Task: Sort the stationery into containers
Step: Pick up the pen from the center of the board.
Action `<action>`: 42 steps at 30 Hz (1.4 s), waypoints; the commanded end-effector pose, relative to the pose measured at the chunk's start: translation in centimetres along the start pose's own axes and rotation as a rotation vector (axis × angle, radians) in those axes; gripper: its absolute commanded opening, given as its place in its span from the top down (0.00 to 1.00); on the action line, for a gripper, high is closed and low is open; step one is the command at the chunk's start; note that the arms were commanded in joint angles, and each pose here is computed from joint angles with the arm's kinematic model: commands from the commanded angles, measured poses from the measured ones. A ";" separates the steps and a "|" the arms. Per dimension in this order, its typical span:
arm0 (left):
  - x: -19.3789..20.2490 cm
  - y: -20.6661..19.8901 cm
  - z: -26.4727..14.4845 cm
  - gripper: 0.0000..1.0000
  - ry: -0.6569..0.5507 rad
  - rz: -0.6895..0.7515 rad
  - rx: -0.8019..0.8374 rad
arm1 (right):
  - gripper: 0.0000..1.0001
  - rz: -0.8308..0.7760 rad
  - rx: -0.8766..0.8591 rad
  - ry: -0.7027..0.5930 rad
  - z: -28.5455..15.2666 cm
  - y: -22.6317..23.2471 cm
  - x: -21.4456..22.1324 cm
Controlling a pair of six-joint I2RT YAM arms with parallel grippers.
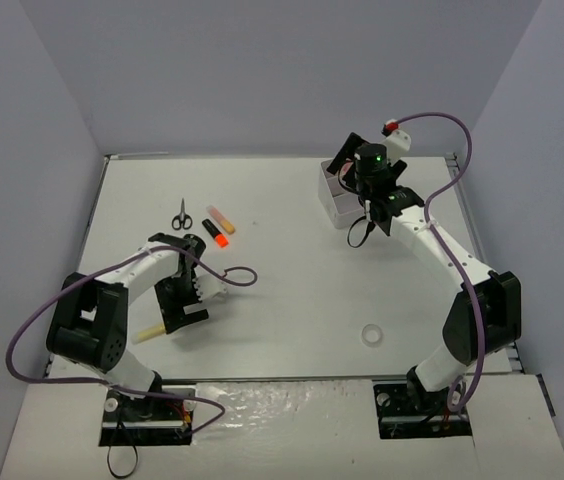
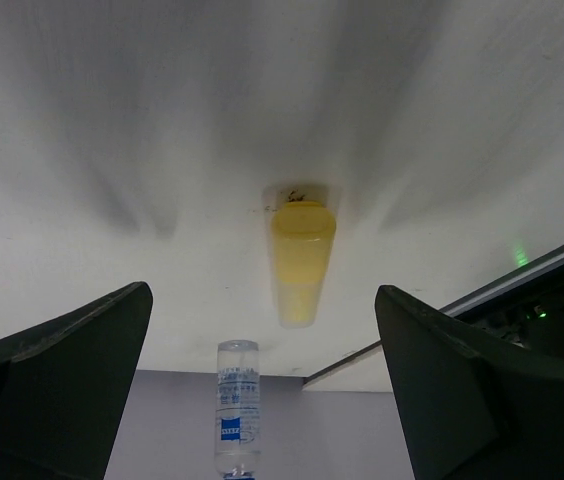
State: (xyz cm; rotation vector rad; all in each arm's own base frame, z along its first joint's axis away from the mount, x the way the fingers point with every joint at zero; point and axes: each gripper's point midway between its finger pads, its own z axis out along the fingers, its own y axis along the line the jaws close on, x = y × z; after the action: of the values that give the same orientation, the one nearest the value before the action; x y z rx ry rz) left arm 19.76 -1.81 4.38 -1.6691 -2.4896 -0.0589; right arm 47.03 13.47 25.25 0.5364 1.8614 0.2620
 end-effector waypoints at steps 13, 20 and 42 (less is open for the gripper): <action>-0.4 1.1 4.2 0.76 0.086 -0.097 -0.028 | 0.03 0.038 0.047 -0.090 1.0 -1.7 -3.2; -3.0 2.3 2.0 1.00 -0.052 -0.179 -0.066 | 0.03 0.043 0.021 -0.091 0.5 -1.1 -3.6; -7.8 6.4 -37.8 1.00 -1.411 -0.828 -0.329 | 0.14 -0.409 -1.067 -0.069 -18.7 23.7 0.6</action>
State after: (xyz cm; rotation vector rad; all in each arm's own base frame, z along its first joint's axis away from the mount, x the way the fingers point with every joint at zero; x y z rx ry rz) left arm 33.38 -9.60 33.99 -0.9139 -4.0017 0.5068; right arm 41.04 27.97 32.50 -0.2836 1.7845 0.7343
